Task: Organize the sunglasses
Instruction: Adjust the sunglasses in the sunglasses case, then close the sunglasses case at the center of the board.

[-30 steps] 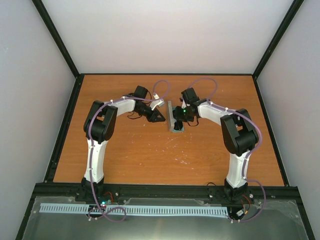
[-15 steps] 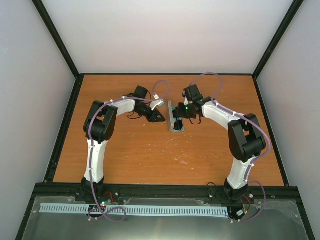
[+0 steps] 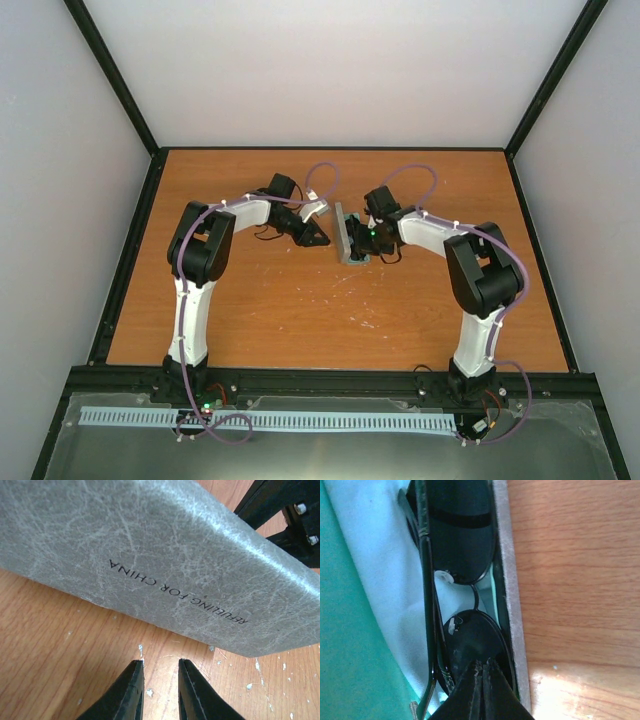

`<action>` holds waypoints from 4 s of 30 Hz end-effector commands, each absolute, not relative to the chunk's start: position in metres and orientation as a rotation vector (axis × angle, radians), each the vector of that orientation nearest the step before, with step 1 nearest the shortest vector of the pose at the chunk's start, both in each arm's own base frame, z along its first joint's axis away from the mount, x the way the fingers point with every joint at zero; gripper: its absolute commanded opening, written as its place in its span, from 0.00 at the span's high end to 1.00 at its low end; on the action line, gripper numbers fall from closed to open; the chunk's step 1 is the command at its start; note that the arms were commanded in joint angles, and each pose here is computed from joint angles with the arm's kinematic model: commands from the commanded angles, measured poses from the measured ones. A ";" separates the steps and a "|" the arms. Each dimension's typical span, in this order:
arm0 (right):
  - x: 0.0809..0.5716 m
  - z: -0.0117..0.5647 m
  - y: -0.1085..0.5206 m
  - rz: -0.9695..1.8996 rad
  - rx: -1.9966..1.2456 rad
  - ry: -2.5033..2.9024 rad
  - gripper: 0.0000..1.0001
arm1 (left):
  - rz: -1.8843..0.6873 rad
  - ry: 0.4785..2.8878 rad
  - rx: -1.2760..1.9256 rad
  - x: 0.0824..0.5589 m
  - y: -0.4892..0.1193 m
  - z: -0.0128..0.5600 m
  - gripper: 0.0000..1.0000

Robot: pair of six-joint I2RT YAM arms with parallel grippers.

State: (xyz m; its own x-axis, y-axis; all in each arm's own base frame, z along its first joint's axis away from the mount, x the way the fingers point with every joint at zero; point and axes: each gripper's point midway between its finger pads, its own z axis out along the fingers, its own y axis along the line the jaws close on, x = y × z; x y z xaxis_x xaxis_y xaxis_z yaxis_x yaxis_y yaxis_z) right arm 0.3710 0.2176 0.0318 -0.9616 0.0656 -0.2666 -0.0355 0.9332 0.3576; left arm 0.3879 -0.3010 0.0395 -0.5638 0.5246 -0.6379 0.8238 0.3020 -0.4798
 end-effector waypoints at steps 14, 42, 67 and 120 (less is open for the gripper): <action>0.361 0.040 0.232 0.551 -0.014 2.803 0.95 | -1.162 2.175 1.215 0.391 -0.310 0.052 0.78; 0.398 0.010 0.189 0.476 0.127 2.771 0.97 | -1.166 2.166 1.251 0.401 -0.338 0.060 0.78; 0.389 0.036 0.226 0.775 0.063 2.666 0.97 | -1.194 2.203 1.335 0.383 -0.369 0.032 0.78; 0.370 0.059 0.268 1.095 -0.303 2.513 0.97 | -1.291 2.181 1.492 0.336 -0.402 0.023 0.81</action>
State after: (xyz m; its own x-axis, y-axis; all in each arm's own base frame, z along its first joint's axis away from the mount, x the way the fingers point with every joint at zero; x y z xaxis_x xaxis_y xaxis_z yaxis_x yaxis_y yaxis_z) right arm 0.3956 0.1963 0.0205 -0.9185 0.1081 -0.3805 -0.0908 0.8787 0.4686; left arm 0.4063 -0.3546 0.0562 -0.5000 0.5693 -0.6526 0.8619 0.2538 -0.4389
